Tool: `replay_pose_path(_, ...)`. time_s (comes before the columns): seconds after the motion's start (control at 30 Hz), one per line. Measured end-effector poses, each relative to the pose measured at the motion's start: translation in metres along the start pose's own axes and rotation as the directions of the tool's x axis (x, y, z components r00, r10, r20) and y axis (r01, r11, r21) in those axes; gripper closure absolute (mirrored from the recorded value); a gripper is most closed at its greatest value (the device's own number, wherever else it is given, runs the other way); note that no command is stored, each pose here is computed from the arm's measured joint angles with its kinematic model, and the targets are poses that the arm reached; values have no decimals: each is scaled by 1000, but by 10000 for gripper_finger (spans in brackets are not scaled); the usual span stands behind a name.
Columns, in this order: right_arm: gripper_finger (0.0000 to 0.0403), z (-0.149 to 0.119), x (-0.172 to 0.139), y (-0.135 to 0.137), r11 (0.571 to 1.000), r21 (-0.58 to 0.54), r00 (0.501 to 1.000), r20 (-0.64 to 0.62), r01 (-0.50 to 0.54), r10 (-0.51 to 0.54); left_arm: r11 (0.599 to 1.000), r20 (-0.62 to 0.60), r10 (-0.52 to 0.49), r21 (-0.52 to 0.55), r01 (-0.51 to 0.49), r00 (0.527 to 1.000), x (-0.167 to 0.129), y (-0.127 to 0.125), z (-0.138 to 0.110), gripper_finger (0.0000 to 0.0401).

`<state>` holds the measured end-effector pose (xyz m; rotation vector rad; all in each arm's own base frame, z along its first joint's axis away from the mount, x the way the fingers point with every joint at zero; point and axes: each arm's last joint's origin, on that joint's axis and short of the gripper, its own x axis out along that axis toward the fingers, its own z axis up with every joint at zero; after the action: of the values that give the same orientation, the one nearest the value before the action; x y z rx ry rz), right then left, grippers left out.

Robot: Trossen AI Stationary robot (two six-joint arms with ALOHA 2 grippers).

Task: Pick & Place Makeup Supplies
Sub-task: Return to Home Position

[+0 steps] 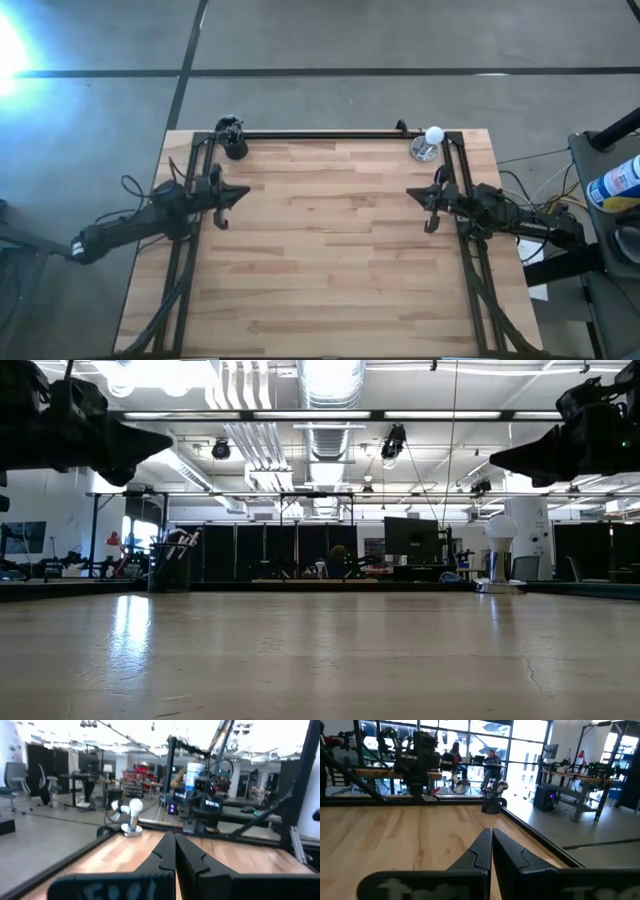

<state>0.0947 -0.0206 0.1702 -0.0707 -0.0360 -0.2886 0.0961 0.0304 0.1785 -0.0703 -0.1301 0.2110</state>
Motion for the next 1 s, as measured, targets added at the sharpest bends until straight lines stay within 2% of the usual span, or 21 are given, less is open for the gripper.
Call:
replay_pose_path(0.2,394,-1,0,0,1000,6,1000,-11,-11,11,999,-88,-46,-5,46,995,-5,-2,-8,401)
replay_pose_path(0.57,394,-1,0,3,997,67,999,-10,-44,44,999,-74,-46,-3,46,996,-5,-2,-8,401)
replay_pose_path(0.73,394,-1,0,3,998,42,999,-13,-38,39,1000,-83,-25,-17,24,996,-5,-1,-9,401)
replay_pose_path(0.87,394,-2,1,3,999,14,999,-23,-39,39,996,-86,-25,-93,17,996,-4,-1,-9,401)
replay_pose_path(1.0,394,-3,1,3,999,14,999,-37,-39,40,995,-87,-25,-100,16,996,-4,-1,-9,401)
